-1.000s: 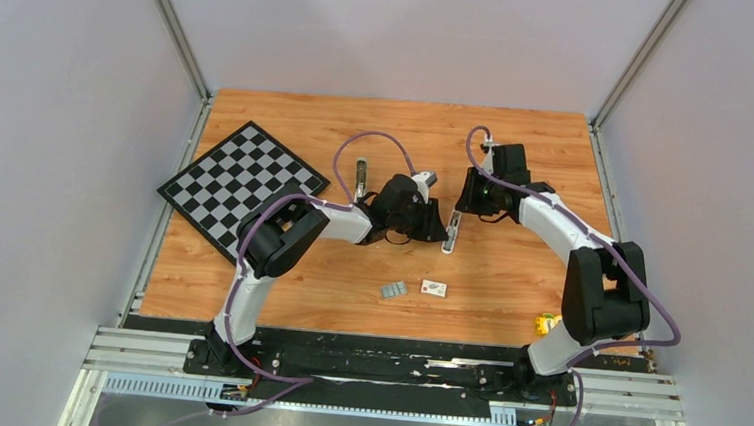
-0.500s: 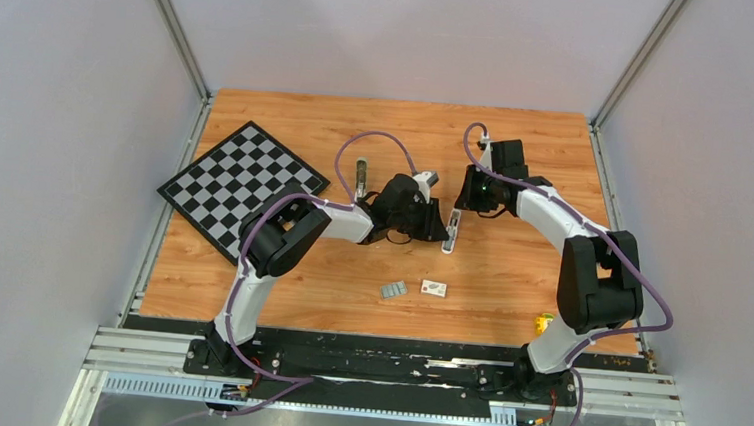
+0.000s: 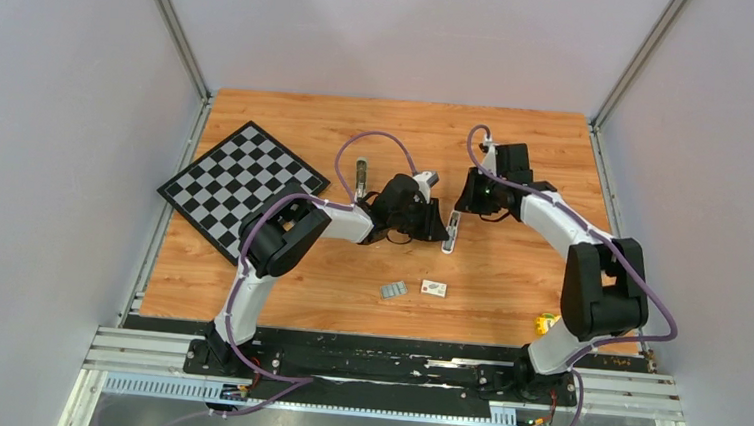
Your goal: Load the staples into the stapler
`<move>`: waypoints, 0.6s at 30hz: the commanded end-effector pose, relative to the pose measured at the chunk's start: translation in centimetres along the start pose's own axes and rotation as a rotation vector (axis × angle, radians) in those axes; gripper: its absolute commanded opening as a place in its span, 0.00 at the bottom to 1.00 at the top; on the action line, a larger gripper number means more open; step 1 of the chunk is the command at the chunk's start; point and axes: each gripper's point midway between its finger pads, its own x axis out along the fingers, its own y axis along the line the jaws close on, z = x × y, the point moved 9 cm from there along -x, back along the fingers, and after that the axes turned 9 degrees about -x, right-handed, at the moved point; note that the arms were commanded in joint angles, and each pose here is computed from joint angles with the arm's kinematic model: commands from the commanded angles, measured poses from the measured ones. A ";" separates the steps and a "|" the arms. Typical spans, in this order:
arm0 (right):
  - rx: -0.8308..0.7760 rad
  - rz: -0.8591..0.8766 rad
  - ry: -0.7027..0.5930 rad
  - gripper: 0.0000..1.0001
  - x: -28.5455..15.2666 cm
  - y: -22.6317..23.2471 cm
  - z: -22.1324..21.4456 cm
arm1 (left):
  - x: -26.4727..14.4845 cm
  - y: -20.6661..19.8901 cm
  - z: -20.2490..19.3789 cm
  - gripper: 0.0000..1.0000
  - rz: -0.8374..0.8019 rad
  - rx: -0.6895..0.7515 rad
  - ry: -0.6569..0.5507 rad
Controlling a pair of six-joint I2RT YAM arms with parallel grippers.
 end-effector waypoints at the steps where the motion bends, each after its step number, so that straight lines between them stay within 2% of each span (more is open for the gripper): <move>1: 0.015 0.063 0.096 0.21 -0.8 0.4 -2.5 | 0.7 1.7 -1.4 0.31 0.068 -0.003 0.033; 18: 0.040 0.053 0.172 0.21 -1.3 0.3 -5.5 | 0.3 1.5 -1.3 0.30 0.071 0.005 0.027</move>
